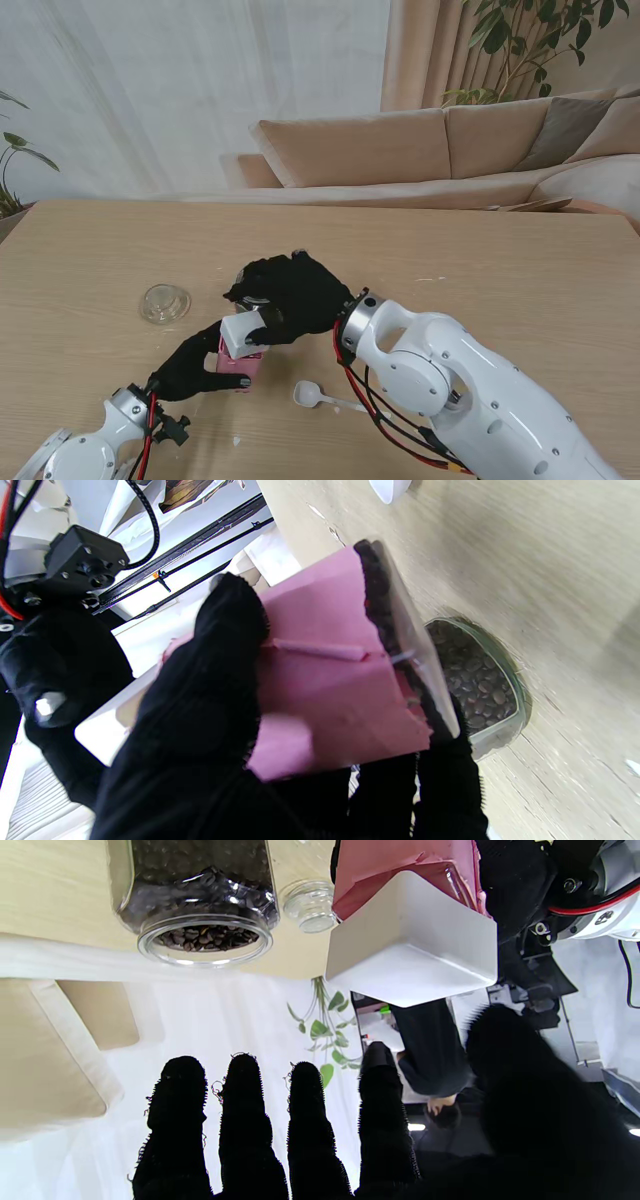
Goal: Portion coffee beans from the glass jar into the coffee jar
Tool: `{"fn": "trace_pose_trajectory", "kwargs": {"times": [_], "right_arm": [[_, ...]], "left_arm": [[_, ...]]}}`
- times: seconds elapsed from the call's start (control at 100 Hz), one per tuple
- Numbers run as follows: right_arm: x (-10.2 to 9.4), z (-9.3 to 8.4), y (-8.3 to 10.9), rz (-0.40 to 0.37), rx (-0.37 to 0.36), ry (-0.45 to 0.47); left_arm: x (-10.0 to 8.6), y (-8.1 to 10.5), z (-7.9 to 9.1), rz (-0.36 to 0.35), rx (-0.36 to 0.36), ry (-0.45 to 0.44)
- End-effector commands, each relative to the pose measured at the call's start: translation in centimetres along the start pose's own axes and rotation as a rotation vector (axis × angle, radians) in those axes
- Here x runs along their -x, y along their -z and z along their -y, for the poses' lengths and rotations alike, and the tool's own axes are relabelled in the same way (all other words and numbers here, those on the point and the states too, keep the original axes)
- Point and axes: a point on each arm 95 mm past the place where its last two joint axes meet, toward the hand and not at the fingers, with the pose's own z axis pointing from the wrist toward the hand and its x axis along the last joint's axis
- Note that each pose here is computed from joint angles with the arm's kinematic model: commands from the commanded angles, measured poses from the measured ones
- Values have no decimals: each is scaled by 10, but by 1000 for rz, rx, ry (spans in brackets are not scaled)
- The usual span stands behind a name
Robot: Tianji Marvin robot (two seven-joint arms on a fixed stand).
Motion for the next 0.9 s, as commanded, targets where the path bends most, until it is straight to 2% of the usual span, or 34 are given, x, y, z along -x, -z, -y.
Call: {"fn": "trace_pose_trajectory", "kwargs": {"times": [0.0,0.13,0.27,0.62,0.89], "right_arm": [[-4,3,5,-11,-16,17],[-1,3,12,-28,-17,46],[4,6,12,-81,-23,80],[13,15,2,-172,-77,135],[15,20,-5,-201,-66,142]], "left_arm": [[-3,0,-3,-4,8,7],[-3,0,-3,-5,10,6],[-3,0,-2,-5,14,9],[-3,1,-2,-10,21,16],[-4,2,-2,-12,40,28]]}}
